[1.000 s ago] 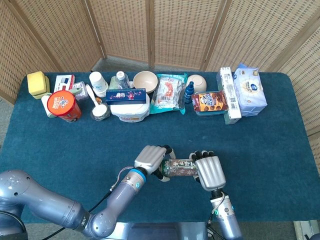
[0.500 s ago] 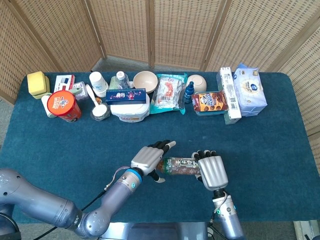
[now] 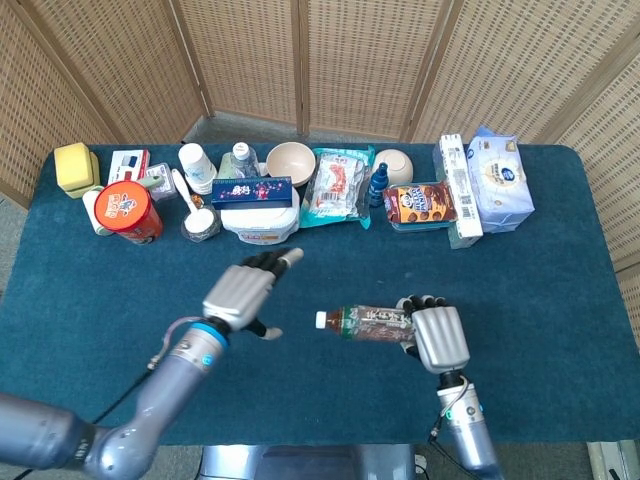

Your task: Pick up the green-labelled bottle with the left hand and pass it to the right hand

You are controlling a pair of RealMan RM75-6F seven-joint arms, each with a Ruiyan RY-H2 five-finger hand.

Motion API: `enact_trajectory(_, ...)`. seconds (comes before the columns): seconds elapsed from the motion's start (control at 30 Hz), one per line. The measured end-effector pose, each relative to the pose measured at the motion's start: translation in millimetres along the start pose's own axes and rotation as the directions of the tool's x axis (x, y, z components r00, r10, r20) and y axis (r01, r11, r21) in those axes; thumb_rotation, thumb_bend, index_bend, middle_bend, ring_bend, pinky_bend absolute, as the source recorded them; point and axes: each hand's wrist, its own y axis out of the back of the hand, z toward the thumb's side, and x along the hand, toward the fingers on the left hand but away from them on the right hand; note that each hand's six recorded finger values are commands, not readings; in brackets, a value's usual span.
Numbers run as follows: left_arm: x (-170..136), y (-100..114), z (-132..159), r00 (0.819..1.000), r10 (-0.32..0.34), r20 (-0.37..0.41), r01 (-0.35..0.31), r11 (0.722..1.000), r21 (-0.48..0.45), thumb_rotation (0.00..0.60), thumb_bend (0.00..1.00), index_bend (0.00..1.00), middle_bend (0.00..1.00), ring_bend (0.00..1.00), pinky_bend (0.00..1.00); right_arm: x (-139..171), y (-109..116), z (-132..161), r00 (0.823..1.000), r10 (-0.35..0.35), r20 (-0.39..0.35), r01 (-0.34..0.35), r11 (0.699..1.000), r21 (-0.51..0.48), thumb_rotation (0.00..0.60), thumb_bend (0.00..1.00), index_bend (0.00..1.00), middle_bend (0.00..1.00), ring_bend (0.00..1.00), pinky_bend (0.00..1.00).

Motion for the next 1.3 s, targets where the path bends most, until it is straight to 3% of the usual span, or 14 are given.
enact_trajectory(0.13,-17,18,-34,0.997,0.078,-0.031,-0.077,0.997,0.011,0.6,0.0,0.0,0.0,0.0,0.09,-5,2,-12,1.0,-0.005,0.018,0.005,0.999,-0.034,0.6,0.82,0.66,0.53,0.46,0.54)
enact_trajectory(0.33,-46,25,-84,0.987,0.148,-0.066,-0.148,0.989,0.001,0.6,0.0,0.0,0.0,0.0,0.09,-12,9,-23,0.999,-0.02,0.028,0.023,0.993,-0.112,0.6,0.82,0.66,0.53,0.46,0.54)
enact_trajectory(0.53,-82,18,-143,0.974,0.193,-0.121,-0.194,0.981,0.003,0.6,0.0,0.0,0.0,0.0,0.09,-16,17,-25,0.999,-0.039,0.018,0.043,0.975,-0.219,0.6,0.82,0.66,0.53,0.46,0.54)
enact_trajectory(0.73,-126,5,-204,0.943,0.25,-0.22,-0.248,0.968,0.039,0.6,0.0,0.0,0.0,0.0,0.08,-19,22,-19,0.998,-0.058,-0.004,0.053,0.931,-0.36,0.6,0.82,0.66,0.53,0.46,0.53)
enact_trajectory(0.83,-147,-1,-224,0.922,0.28,-0.267,-0.276,0.96,0.05,0.6,0.0,0.0,0.0,0.0,0.08,-21,23,-12,0.998,-0.067,-0.015,0.053,0.888,-0.457,0.6,0.82,0.66,0.53,0.45,0.53)
enact_trajectory(1.1,-187,-21,-246,0.899,0.303,-0.317,-0.304,0.951,0.049,0.6,0.0,0.0,0.0,0.0,0.08,-29,20,3,0.996,-0.079,-0.039,0.033,0.745,-0.666,0.6,0.82,0.66,0.53,0.45,0.52)
enact_trajectory(1.3,-201,-29,-256,0.892,0.305,-0.334,-0.311,0.95,0.036,0.6,0.0,0.0,0.0,0.0,0.08,-35,18,8,0.995,-0.082,-0.052,0.002,0.56,-0.829,0.6,0.82,0.65,0.52,0.43,0.51)
